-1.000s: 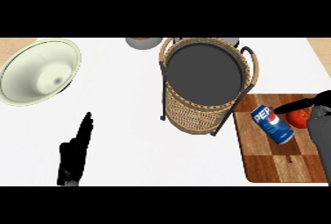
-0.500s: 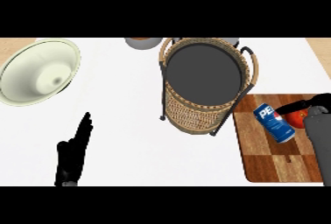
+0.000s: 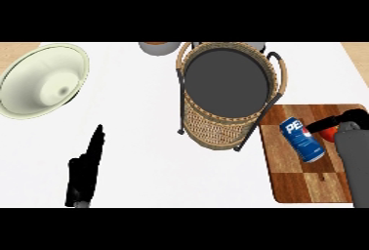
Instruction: Pick the tomato from the cutting board and place it in the tiered basket
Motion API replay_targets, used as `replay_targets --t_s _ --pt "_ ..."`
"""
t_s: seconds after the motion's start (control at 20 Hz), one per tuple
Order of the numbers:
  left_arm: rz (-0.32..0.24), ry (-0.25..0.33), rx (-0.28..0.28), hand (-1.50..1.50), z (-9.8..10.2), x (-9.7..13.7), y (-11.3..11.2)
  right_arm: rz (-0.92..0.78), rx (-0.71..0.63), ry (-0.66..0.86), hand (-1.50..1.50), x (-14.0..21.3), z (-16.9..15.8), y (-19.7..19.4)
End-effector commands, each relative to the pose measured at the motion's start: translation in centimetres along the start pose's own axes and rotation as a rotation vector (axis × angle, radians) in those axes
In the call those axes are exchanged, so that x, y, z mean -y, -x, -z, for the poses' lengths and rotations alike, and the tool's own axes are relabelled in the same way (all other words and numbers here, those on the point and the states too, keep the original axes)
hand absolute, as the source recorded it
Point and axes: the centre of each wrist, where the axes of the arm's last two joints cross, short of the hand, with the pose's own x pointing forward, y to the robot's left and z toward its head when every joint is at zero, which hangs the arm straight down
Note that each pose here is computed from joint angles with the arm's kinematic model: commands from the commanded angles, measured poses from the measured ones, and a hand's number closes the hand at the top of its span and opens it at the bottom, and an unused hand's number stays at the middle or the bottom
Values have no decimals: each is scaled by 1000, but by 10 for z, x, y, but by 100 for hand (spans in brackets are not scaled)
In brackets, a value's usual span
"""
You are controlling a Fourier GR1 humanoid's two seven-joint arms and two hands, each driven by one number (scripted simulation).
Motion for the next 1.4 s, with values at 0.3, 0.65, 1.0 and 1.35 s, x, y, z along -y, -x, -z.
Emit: replay_targets --t_s 0.3,0.65,1.0,1.35 --pt "-7 8 -37 0 -7 -16 13 15 -99 37 150 -32 -4 6" --pt "-4 14 -36 0 -10 -10 18 -118 -13 132 150 -31 25 22" --pt "-5 13 -40 0 -5 -6 13 -629 950 -28 150 -117 -92 25" --pt "-1 -63 -66 0 -17 -18 22 -359 1205 -63 150 -58 -124 78"
